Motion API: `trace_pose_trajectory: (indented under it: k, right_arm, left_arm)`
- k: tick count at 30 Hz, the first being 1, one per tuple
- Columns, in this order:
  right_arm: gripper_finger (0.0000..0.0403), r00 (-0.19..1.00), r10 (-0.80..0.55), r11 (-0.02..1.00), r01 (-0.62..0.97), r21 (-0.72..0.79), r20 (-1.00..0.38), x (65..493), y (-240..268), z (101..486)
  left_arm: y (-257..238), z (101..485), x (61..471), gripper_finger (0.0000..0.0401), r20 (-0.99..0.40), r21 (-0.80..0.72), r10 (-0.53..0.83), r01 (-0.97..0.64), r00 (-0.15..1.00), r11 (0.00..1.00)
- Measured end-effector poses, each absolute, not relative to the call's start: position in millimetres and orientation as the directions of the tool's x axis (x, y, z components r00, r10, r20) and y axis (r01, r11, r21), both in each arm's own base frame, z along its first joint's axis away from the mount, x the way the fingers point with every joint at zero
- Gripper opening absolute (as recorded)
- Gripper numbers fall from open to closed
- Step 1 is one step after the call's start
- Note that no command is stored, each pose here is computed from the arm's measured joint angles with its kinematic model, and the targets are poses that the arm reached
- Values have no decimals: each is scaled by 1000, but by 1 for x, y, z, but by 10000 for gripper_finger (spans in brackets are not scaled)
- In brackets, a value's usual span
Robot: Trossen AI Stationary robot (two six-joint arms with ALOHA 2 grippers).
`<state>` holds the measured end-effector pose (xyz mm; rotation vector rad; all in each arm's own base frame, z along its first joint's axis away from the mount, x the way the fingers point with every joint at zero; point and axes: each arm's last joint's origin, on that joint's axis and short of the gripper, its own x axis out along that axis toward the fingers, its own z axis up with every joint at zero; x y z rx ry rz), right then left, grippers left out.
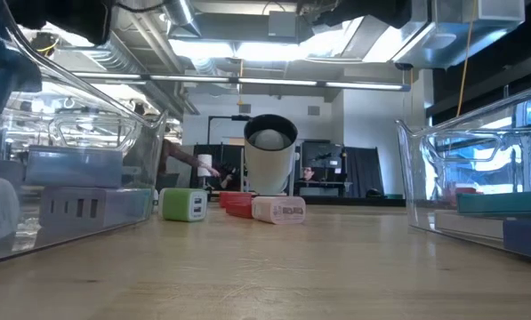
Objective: Pick & Place Office items
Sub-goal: Put the red timer into the right transparent bin
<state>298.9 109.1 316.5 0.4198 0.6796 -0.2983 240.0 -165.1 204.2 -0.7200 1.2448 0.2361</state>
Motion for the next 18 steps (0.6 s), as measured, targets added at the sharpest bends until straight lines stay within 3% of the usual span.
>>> trace_pose_trajectory:
  k: [3, 8, 13, 18]
  right_arm:
    - [245, 742, -139, 866, 412, 283, -655, 299, 108, 317]
    - [245, 742, -197, 814, 488, 315, -640, 301, 102, 317]
    - [245, 736, -217, 763, 538, 359, -641, 304, 98, 315]
    - [245, 714, -228, 729, 576, 370, -661, 311, 98, 305]
  left_arm:
    - [-157, 214, 244, 231, -903, -417, -285, -497, 321, 761]
    - [-141, 241, 252, 230, -859, -472, -301, -410, 415, 781]
    - [-122, 268, 255, 228, -805, -465, -238, -328, 544, 823]
    - [-99, 286, 252, 228, -753, -392, -84, -342, 652, 854]
